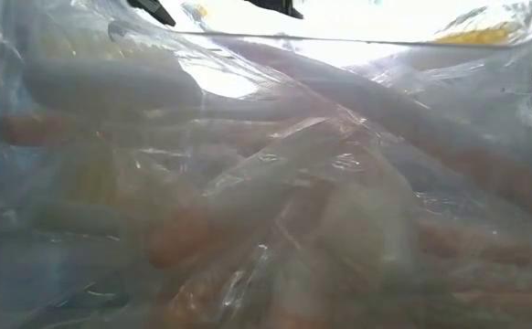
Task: Pick & Place Toothbrushes
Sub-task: Put the blue toothbrush into the top black bin
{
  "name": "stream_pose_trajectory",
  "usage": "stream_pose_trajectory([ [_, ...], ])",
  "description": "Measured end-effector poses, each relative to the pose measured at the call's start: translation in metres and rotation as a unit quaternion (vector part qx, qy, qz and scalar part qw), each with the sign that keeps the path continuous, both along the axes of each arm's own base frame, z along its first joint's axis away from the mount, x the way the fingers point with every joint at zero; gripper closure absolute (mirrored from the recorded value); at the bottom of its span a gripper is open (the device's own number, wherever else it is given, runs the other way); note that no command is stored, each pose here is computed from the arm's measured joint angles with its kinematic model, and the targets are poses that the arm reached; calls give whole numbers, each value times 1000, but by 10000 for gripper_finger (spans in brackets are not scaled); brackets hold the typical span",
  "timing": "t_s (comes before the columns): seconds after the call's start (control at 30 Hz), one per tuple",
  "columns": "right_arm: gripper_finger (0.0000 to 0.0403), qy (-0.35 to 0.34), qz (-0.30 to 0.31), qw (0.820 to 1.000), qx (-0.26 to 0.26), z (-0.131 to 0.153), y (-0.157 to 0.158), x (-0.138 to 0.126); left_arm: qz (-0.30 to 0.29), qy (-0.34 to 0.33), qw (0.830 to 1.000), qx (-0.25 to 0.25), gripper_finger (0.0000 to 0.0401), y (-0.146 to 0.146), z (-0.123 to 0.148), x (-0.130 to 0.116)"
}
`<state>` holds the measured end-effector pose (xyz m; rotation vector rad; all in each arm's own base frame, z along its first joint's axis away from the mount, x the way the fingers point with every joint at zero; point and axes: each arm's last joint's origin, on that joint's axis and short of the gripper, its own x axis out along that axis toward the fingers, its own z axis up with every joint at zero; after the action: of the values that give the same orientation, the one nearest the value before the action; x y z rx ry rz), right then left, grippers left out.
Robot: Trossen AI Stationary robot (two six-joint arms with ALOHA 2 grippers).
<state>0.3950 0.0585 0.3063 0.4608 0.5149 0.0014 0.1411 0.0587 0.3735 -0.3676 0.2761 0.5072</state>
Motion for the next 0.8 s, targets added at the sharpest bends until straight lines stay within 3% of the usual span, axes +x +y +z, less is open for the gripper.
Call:
stream_pose_trajectory([
  [0.27,349,-15,-4,996,-83,6,-65,1,0,0,1000,0,301,0,0,0],
  [0.53,349,-14,19,997,-74,5,-119,-5,0,0,1000,0,301,0,0,0],
  [0.8,349,-21,37,997,-64,5,-149,-12,0,0,1000,0,301,0,0,0],
])
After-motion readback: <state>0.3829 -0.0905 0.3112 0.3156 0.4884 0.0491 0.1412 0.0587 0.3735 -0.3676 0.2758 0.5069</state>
